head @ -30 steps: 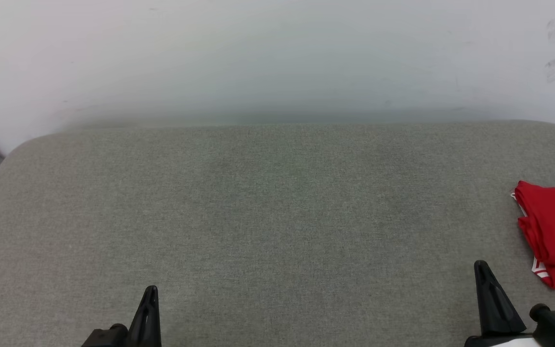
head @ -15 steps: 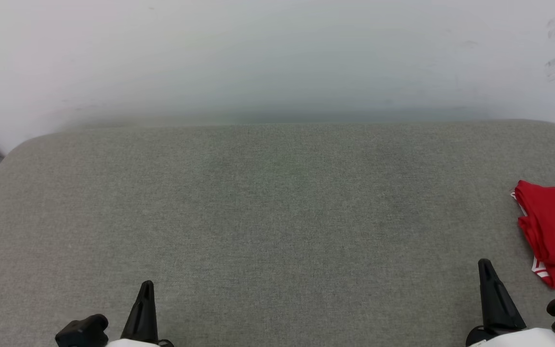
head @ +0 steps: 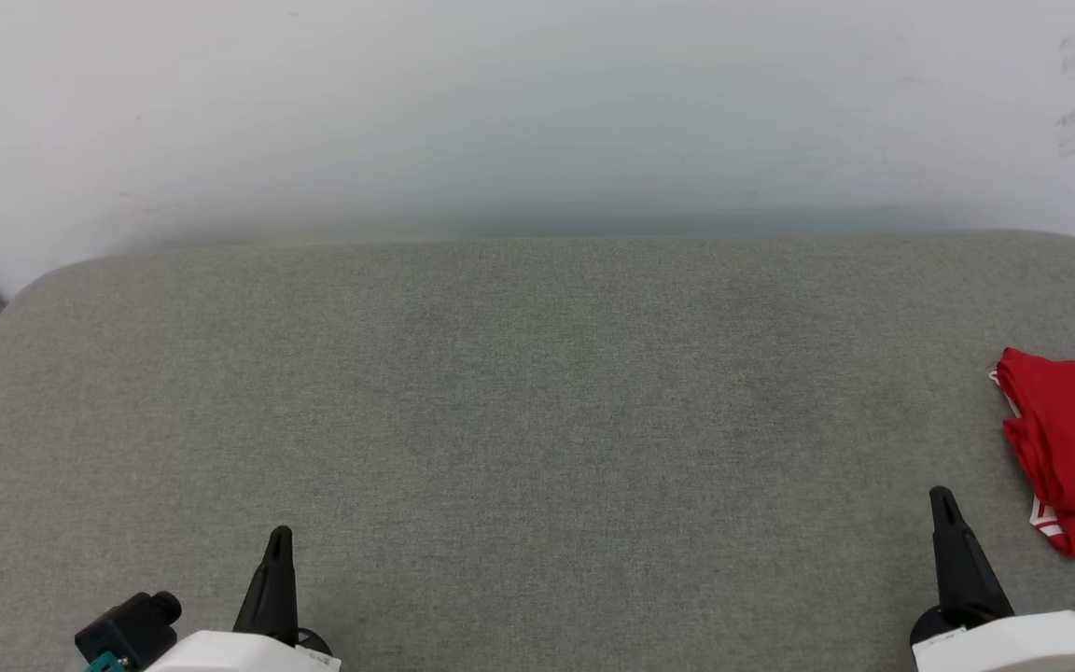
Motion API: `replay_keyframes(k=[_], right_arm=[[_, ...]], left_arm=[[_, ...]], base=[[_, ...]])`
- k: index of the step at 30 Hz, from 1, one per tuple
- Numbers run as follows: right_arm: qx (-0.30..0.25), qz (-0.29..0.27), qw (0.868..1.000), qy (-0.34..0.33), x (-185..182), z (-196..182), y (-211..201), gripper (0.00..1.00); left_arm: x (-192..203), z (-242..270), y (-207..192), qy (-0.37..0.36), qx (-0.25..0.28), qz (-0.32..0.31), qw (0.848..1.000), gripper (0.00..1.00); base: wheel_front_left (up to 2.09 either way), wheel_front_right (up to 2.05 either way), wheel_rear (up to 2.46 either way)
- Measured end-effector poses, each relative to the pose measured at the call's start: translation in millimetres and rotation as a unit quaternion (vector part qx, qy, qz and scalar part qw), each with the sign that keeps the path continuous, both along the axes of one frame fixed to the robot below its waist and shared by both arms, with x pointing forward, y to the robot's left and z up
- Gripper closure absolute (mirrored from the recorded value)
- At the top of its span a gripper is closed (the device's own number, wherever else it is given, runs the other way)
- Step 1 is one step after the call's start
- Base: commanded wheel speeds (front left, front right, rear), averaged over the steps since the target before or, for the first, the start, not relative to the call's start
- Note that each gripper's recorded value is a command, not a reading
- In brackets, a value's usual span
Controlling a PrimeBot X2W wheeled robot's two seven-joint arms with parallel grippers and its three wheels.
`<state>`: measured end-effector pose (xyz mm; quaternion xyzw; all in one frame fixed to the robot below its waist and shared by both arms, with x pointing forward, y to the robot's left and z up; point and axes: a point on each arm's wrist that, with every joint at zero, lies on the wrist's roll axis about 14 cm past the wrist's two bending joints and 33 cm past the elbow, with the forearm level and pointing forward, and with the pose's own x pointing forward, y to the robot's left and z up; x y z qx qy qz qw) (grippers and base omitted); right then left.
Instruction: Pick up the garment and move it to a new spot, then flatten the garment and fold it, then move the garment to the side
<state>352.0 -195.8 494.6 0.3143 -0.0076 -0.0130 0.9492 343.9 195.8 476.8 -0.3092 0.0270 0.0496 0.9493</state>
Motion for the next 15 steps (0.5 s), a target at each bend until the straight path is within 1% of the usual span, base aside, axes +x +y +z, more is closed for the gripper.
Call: replay_keyframes(k=[15], right_arm=[[0.102,-0.004,0.995,0.006,8.3,0.2,-2.1,1.0]], left_arm=[[8.7,0.6,1.5,0.001,-0.105,0.003,0.994,1.0]], base=[[0.0,0.0,0.0]])
